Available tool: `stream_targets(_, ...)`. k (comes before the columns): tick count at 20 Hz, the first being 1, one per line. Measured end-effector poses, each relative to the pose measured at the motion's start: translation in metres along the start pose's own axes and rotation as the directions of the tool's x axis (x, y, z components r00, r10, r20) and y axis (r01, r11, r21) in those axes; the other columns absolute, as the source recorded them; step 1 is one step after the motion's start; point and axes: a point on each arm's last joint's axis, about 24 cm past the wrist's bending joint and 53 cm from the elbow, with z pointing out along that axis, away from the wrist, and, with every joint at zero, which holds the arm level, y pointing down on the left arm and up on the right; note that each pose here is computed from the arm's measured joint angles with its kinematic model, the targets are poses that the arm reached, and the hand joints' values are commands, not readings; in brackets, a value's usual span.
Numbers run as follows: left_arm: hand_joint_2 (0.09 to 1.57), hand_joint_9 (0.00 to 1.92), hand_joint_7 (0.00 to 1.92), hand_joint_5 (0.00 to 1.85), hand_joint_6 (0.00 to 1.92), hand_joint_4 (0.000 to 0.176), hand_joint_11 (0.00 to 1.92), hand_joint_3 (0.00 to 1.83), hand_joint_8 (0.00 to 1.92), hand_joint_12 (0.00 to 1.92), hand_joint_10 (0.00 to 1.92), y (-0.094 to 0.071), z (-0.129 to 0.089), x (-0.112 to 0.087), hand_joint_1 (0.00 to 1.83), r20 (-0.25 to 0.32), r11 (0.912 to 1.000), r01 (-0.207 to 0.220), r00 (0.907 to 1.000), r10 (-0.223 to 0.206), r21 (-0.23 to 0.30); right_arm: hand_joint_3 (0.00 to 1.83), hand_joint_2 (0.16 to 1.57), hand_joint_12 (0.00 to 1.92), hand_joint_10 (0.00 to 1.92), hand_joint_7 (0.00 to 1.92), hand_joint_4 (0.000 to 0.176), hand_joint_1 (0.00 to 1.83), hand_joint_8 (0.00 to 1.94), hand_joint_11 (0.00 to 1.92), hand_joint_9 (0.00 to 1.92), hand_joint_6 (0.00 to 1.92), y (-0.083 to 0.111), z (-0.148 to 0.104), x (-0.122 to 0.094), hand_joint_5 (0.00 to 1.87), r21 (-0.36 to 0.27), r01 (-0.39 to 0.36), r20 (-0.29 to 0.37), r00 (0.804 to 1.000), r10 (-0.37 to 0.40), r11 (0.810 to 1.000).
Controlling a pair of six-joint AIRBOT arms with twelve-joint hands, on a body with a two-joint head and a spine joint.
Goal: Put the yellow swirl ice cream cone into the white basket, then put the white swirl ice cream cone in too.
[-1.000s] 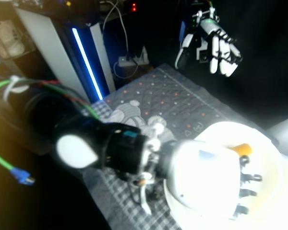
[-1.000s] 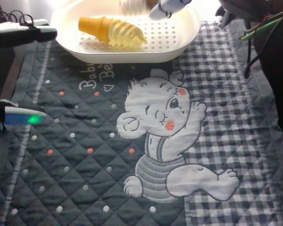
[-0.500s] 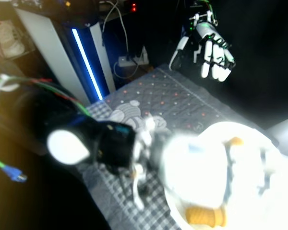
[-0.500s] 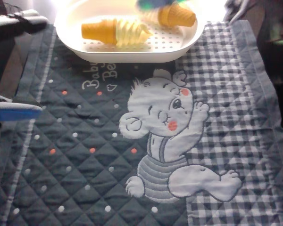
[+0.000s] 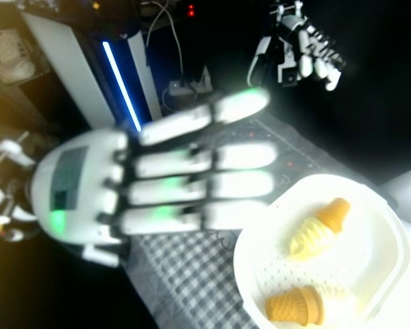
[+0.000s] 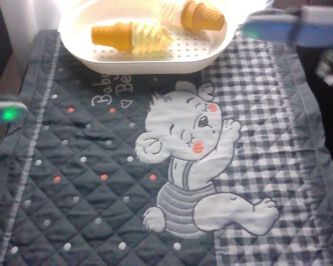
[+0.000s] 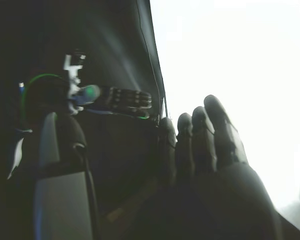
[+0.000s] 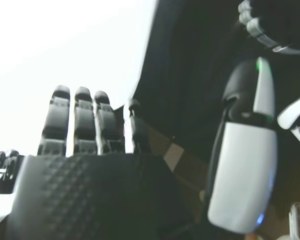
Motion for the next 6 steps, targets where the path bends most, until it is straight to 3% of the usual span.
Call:
stream_targets(2,0.89,0.19,0.12,0.04,0.00,0.000,0.00,0.41,0.00,1.55,0.09,-0.001,-0.008,-0.008,0.36,0.041,1.0000,0.007,0.9991,-0.007,0.001,0.01,0.92,0.03,0.01,0.11,0.131,0.68,0.01,0.07,0.08,0.01,0.003,-0.028,-0.011,0.10,-0.001,-0.038,0.085,0.996,0.038,0.999)
stream_targets(4,1.04,0.15,0.06,0.00,0.00,0.000,0.00,0.28,0.00,1.28,0.06,-0.003,-0.015,-0.011,0.21,0.072,0.9979,0.062,0.9954,-0.063,0.020,0.01,0.95,0.00,0.00,0.07,0.135,0.59,0.00,0.00,0.04,0.00,0.012,-0.047,-0.010,0.07,-0.033,-0.064,0.125,0.990,0.067,0.997)
stream_targets(5,1.15,0.15,0.06,0.00,0.00,0.000,0.00,0.19,0.00,1.10,0.04,-0.003,-0.017,-0.010,0.13,0.088,0.9945,0.101,0.9908,-0.103,0.029,0.01,0.95,0.00,0.00,0.10,0.121,0.62,0.01,0.00,0.04,0.00,0.015,-0.056,-0.007,0.08,-0.040,-0.080,0.136,0.987,0.085,0.996)
stream_targets(6,1.28,0.13,0.04,0.00,0.00,0.000,0.00,0.10,0.00,0.73,0.02,-0.003,-0.018,-0.006,0.07,0.098,0.9925,0.118,0.9879,-0.121,0.032,0.02,0.99,0.00,0.00,0.07,0.099,0.52,0.00,0.00,0.03,0.00,0.015,-0.066,-0.003,0.04,-0.033,-0.099,0.151,0.983,0.103,0.995)
